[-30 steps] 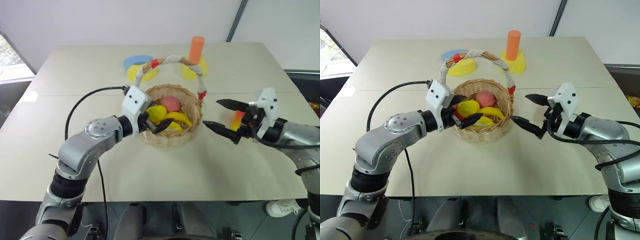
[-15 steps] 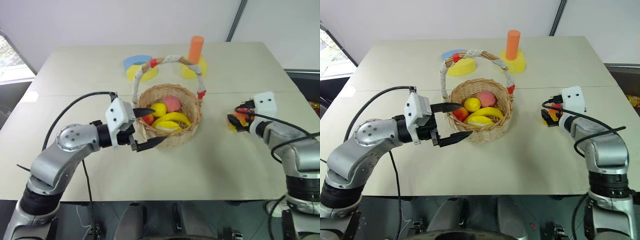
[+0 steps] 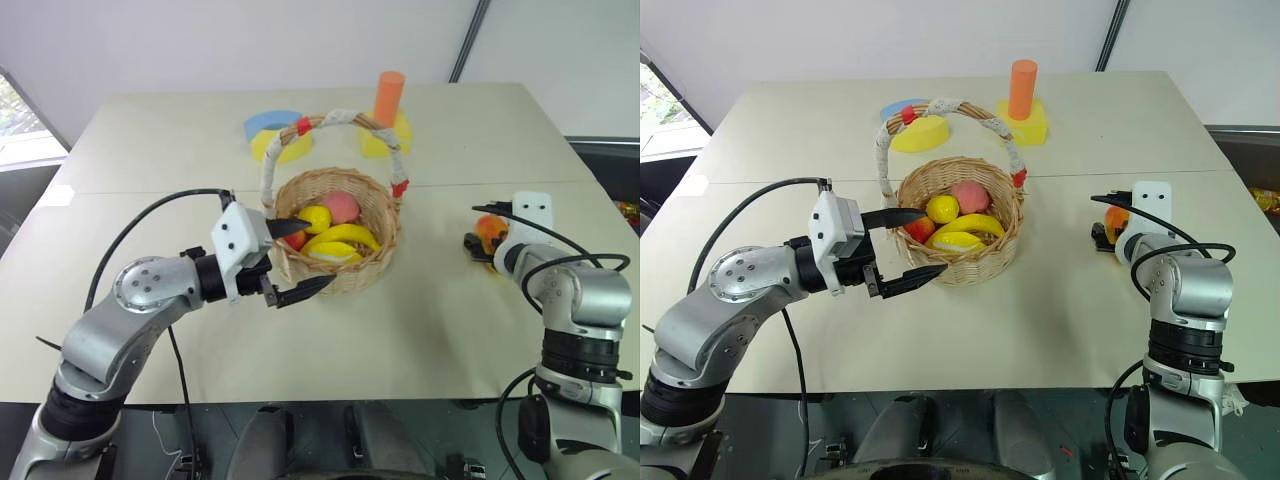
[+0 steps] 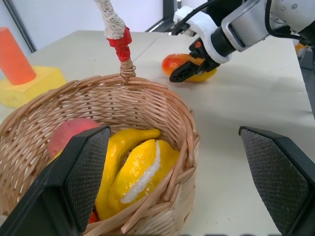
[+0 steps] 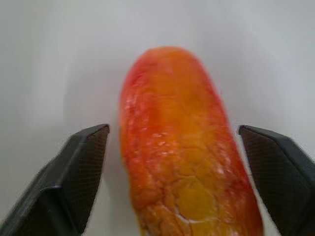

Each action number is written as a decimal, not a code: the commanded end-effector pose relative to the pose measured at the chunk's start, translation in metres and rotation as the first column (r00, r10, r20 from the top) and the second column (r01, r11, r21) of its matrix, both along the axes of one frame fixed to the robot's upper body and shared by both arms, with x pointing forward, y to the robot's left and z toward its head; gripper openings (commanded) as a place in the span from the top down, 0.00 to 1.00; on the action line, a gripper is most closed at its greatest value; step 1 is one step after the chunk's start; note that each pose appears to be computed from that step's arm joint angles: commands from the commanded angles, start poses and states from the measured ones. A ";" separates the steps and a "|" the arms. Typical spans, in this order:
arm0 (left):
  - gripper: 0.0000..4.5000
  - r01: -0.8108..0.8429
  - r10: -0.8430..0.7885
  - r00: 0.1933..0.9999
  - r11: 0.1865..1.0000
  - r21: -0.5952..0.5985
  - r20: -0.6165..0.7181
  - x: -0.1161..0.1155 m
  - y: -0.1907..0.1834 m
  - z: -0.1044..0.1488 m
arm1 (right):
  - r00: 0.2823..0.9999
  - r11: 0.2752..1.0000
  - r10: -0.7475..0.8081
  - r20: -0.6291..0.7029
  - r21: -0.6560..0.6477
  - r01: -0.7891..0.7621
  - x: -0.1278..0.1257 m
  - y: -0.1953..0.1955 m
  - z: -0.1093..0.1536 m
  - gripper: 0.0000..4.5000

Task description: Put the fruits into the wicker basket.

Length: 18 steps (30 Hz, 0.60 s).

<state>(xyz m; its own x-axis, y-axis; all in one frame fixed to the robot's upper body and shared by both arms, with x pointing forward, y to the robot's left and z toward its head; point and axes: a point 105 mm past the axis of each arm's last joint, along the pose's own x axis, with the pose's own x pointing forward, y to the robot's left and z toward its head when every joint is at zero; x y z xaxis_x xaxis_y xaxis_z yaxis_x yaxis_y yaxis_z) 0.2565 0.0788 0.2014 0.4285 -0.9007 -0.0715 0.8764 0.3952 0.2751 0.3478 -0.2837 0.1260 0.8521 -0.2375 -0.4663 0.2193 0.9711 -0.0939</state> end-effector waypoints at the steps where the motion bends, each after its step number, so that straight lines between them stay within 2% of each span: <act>1: 0.00 0.006 -0.005 0.999 1.000 -0.014 0.033 -0.004 0.000 0.008 | 0.999 0.994 0.021 0.044 -0.104 -0.016 0.000 -0.004 0.019 0.52; 4: 0.00 -0.048 0.048 0.998 0.999 -0.016 0.039 0.001 0.014 0.009 | 0.974 0.947 0.208 0.095 -0.268 -0.176 0.000 0.007 0.045 0.52; 6: 0.00 -0.087 0.088 0.995 0.996 -0.023 0.040 0.004 0.024 0.009 | 0.916 0.884 0.383 0.122 -0.336 -0.325 -0.002 0.027 0.060 0.52; 8: 0.00 -0.138 0.139 0.990 0.990 -0.027 0.039 0.007 0.039 0.010 | 0.788 0.776 0.597 0.149 -0.353 -0.522 -0.012 0.057 0.074 0.52; 9: 0.00 -0.172 0.174 0.982 0.985 -0.027 0.068 0.008 0.050 0.012 | 0.675 0.673 0.723 0.148 -0.371 -0.640 -0.025 0.078 0.083 0.52; 12: 0.00 -0.239 0.240 0.965 0.971 -0.020 0.107 0.009 0.076 0.009 | 0.369 0.409 0.913 0.175 -0.370 -0.834 -0.062 0.126 0.102 0.52; 14: 0.00 -0.270 0.271 0.958 0.963 -0.023 0.095 0.009 0.090 0.002 | 0.245 0.305 0.947 0.208 -0.344 -0.888 -0.075 0.152 0.108 0.52; 16: 0.00 -0.304 0.304 0.948 0.953 -0.011 0.091 0.010 0.102 -0.007 | 0.152 0.224 0.962 0.227 -0.339 -0.914 -0.080 0.180 0.111 0.52; 18: 0.00 -0.324 0.325 0.942 0.946 -0.023 0.085 0.011 0.108 -0.010 | 0.124 0.200 0.968 0.220 -0.365 -0.909 -0.077 0.200 0.110 0.52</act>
